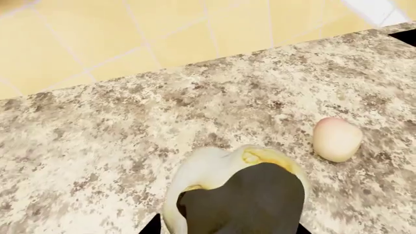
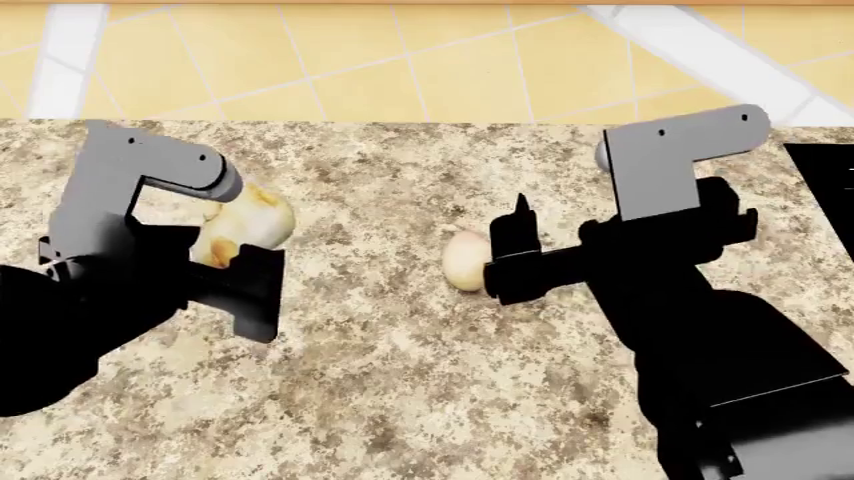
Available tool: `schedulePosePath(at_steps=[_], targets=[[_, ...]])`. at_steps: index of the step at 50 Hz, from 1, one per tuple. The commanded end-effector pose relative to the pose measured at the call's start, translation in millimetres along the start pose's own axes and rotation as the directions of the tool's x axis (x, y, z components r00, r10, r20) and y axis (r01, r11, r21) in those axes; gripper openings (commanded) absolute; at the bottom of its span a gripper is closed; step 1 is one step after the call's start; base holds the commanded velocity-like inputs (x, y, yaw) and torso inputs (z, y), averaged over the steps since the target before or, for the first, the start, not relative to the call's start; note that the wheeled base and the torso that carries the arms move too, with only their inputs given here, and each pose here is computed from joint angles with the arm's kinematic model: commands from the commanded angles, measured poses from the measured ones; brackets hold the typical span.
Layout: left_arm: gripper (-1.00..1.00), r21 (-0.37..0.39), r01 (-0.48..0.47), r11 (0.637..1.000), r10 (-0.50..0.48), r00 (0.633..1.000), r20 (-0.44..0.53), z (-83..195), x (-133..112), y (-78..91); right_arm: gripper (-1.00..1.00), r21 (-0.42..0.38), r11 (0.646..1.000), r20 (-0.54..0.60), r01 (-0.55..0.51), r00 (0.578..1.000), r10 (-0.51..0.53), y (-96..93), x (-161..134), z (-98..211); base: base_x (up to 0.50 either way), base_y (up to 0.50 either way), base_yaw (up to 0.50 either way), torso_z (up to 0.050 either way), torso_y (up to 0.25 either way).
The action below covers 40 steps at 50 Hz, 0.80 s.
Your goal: Place the apricot and the ginger on separate cutting boards.
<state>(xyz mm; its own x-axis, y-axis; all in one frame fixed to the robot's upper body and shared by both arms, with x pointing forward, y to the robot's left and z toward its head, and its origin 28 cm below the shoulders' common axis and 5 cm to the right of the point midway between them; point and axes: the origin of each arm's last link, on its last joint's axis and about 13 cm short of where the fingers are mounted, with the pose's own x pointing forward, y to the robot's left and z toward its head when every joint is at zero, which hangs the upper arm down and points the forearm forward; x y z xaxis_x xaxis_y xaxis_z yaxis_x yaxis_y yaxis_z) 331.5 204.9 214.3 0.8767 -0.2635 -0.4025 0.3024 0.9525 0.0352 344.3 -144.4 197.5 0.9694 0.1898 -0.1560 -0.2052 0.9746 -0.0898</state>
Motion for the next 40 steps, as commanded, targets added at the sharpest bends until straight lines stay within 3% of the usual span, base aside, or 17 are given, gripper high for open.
schedulePosePath(at_steps=[1, 5, 15, 26, 40], targets=[[-1.00, -0.079, -0.025, 0.997, 0.039, 0.984, 0.171, 24.2, -36.5, 9.9, 1.00, -0.010, 0.996, -0.062, -0.085, 0.995, 0.084, 10.7, 36.7, 11.2, 0.00, 0.00, 0.00, 0.000, 0.000], [-1.00, -0.096, -0.032, 0.995, 0.052, 0.978, 0.204, 24.8, -54.6, 13.9, 1.00, -0.013, 0.993, -0.105, -0.113, 0.988, 0.111, 17.2, 55.6, 8.2, 0.00, 0.00, 0.00, 0.000, 0.000], [-1.00, -0.109, -0.053, 0.993, 0.076, 0.973, 0.218, 21.4, -73.8, 19.3, 1.00, 0.008, 0.991, -0.171, -0.133, 0.976, 0.133, 29.0, 89.7, -5.8, 0.00, 0.00, 0.00, 0.000, 0.000], [-1.00, -0.112, -0.044, 0.993, 0.067, 0.975, 0.213, 17.4, -73.7, 18.1, 1.00, 0.048, 0.985, -0.219, -0.163, 0.961, 0.170, 37.4, 88.5, -26.9, 0.00, 0.00, 0.00, 0.000, 0.000], [-1.00, -0.106, -0.040, 0.994, 0.061, 0.978, 0.199, 13.4, -71.9, 17.8, 1.00, 0.058, 0.979, -0.225, -0.196, 0.953, 0.204, 36.8, 87.7, -29.3, 0.00, 0.00, 0.00, 0.000, 0.001]])
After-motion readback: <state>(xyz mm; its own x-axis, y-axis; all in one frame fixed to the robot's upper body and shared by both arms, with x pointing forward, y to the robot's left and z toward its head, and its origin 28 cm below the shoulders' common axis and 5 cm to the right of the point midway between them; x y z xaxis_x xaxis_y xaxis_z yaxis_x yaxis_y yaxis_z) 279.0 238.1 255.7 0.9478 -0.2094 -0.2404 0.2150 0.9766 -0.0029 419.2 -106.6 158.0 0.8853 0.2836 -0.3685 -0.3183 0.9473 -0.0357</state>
